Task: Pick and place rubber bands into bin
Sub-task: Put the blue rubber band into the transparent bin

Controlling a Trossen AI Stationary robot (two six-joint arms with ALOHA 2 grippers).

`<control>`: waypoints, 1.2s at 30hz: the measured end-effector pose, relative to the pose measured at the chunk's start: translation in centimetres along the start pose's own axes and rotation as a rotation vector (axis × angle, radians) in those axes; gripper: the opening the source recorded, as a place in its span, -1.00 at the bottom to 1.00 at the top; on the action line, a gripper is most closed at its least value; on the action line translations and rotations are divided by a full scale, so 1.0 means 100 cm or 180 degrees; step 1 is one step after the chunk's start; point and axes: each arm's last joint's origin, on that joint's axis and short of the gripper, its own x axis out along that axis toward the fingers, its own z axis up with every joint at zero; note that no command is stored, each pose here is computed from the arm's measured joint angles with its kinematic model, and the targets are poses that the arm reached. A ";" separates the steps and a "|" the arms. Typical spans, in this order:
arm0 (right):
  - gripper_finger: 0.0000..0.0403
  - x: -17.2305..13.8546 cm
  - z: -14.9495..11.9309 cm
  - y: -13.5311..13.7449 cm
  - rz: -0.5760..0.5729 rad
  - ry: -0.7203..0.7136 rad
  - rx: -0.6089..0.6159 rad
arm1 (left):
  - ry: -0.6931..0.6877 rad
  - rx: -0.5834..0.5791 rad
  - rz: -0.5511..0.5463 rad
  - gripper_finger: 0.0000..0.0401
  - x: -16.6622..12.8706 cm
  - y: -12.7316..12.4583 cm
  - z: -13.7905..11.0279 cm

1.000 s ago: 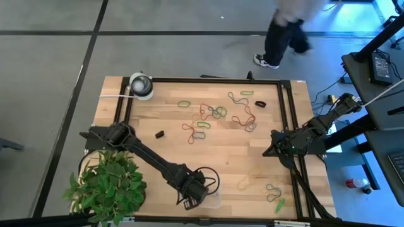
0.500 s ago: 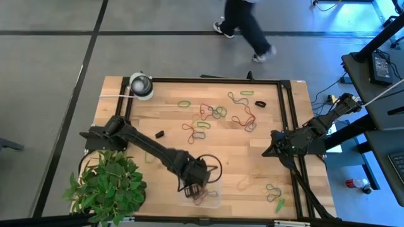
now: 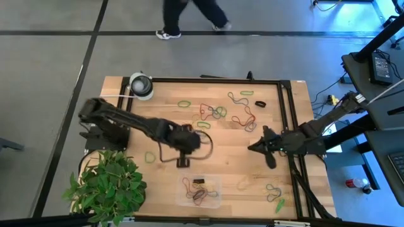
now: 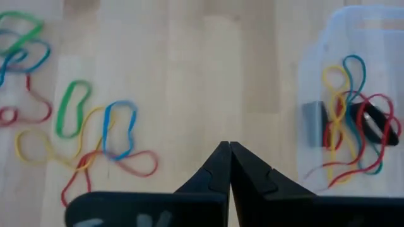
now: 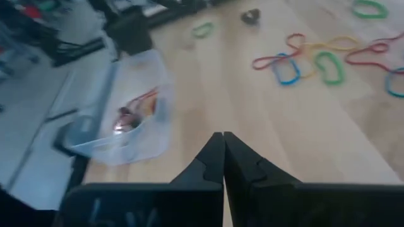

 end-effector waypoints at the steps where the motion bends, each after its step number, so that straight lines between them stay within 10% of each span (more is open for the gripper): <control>1: -0.99 0.005 0.003 0.001 -0.0076 0.0033 -0.0006 | -0.0057 -0.0046 -0.0026 -0.99 -0.002 0.009 -0.009; 11: -0.99 0.071 0.054 -0.009 -0.1378 0.0722 0.0177 | -0.0570 -0.0407 -0.0032 -0.99 -0.026 0.069 -0.088; 19: -0.96 0.091 0.068 -0.061 -0.3181 0.1734 0.1557 | -0.0815 -0.0543 0.0059 -0.99 -0.043 0.083 -0.118; 36: -0.40 0.086 0.016 -0.131 -0.3575 0.2218 0.2378 | -0.0875 -0.0300 0.0104 -0.99 -0.049 0.084 -0.122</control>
